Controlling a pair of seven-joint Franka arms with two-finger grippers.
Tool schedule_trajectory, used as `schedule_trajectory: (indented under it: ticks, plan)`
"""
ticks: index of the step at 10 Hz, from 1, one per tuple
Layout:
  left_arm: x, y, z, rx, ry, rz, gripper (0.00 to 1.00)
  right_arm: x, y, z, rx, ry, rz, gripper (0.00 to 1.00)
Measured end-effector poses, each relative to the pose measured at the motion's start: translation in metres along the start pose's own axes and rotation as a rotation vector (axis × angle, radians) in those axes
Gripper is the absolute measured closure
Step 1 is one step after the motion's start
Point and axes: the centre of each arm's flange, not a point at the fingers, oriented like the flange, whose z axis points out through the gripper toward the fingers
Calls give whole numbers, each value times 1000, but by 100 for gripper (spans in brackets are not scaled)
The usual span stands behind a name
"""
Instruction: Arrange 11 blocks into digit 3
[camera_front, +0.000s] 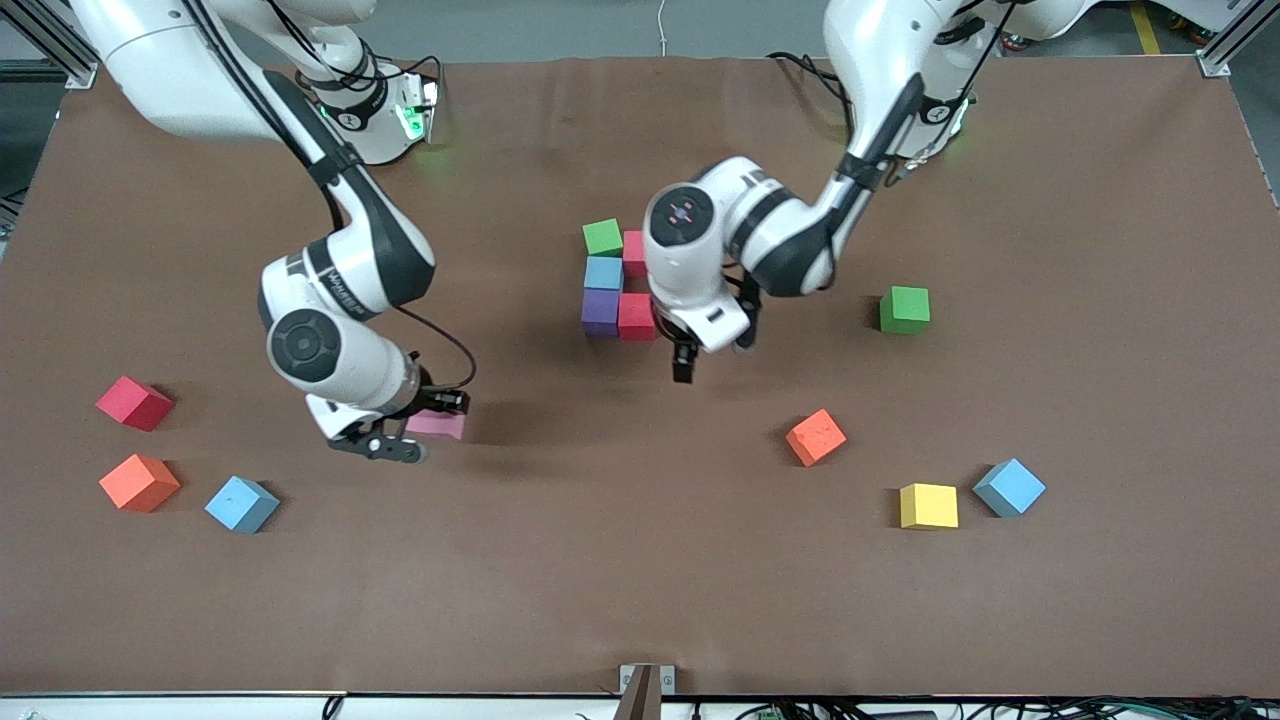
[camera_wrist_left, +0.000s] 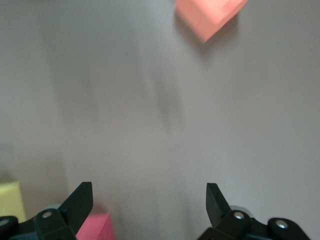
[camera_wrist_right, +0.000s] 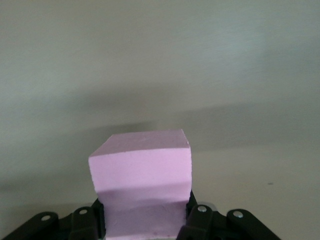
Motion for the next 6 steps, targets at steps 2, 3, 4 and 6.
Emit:
schedule_trajectory:
  ticks: [2, 3, 4, 6]
  plan:
    - [51, 23, 2, 4, 1, 117, 0, -31, -51, 13, 12, 12, -89, 44]
    - [74, 32, 4, 7, 2, 181, 0, -45, -70, 22, 9, 3, -122, 44]
    - [95, 39, 6, 10, 2, 238, 0, -57, -85, 32, 9, -6, -139, 44]
    - [127, 45, 14, 26, 4, 354, 0, -81, -109, 59, 18, -16, -140, 44]
